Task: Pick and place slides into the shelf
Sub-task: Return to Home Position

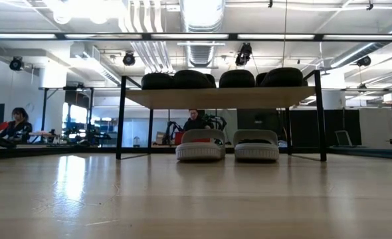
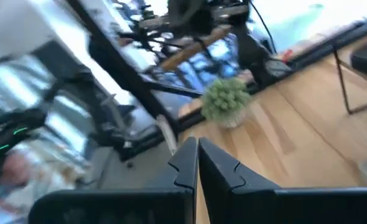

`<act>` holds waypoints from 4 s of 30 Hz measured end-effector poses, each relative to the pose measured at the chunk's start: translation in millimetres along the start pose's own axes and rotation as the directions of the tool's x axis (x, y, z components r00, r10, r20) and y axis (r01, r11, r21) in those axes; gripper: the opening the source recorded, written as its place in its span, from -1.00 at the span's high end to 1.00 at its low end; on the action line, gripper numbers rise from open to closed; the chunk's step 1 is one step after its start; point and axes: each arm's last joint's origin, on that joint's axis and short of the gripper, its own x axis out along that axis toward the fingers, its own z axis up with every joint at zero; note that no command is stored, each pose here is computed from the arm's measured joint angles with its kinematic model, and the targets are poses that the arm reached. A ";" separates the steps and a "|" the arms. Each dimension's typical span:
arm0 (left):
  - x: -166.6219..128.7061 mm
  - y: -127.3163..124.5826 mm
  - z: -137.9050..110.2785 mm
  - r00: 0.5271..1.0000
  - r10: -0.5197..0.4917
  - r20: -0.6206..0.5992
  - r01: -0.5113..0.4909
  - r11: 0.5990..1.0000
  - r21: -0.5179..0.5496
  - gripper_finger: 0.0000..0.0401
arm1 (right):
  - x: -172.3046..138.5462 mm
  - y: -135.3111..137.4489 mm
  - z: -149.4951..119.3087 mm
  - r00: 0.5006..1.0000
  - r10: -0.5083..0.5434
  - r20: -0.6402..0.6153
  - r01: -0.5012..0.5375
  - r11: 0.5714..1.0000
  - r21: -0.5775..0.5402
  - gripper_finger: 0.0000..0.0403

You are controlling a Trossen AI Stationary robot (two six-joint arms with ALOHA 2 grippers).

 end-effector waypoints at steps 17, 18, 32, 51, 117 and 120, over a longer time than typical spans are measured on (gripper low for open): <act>-105.5 64.1 -18.0 0.987 0.148 -0.067 -0.143 0.987 0.071 0.94 | -87.4 -113.2 -37.0 0.925 -0.243 0.291 0.168 0.951 0.259 0.96; -109.5 67.5 -27.1 0.985 0.151 -0.080 -0.145 0.987 0.071 0.94 | -87.8 -114.5 -38.7 0.927 -0.230 0.295 0.173 0.963 0.204 0.96; -163.7 87.9 -79.5 0.945 0.326 0.020 -0.327 0.945 0.021 0.94 | -94.3 -144.8 -76.2 0.922 -0.101 0.374 0.123 0.992 -0.037 0.96; -162.4 99.4 -91.6 0.877 0.481 0.010 -0.474 0.867 -0.153 0.94 | -92.4 -164.5 -106.7 0.965 0.073 0.250 -0.036 0.988 -0.149 0.96; -157.7 113.0 -118.9 0.845 0.524 -0.105 -0.533 0.838 -0.115 0.94 | -84.3 -184.1 -106.3 0.983 0.182 0.032 -0.158 0.918 -0.363 0.96; -157.9 113.1 -119.0 0.845 0.525 -0.106 -0.534 0.838 -0.114 0.94 | -84.3 -184.0 -106.2 0.983 0.182 0.034 -0.158 0.918 -0.363 0.96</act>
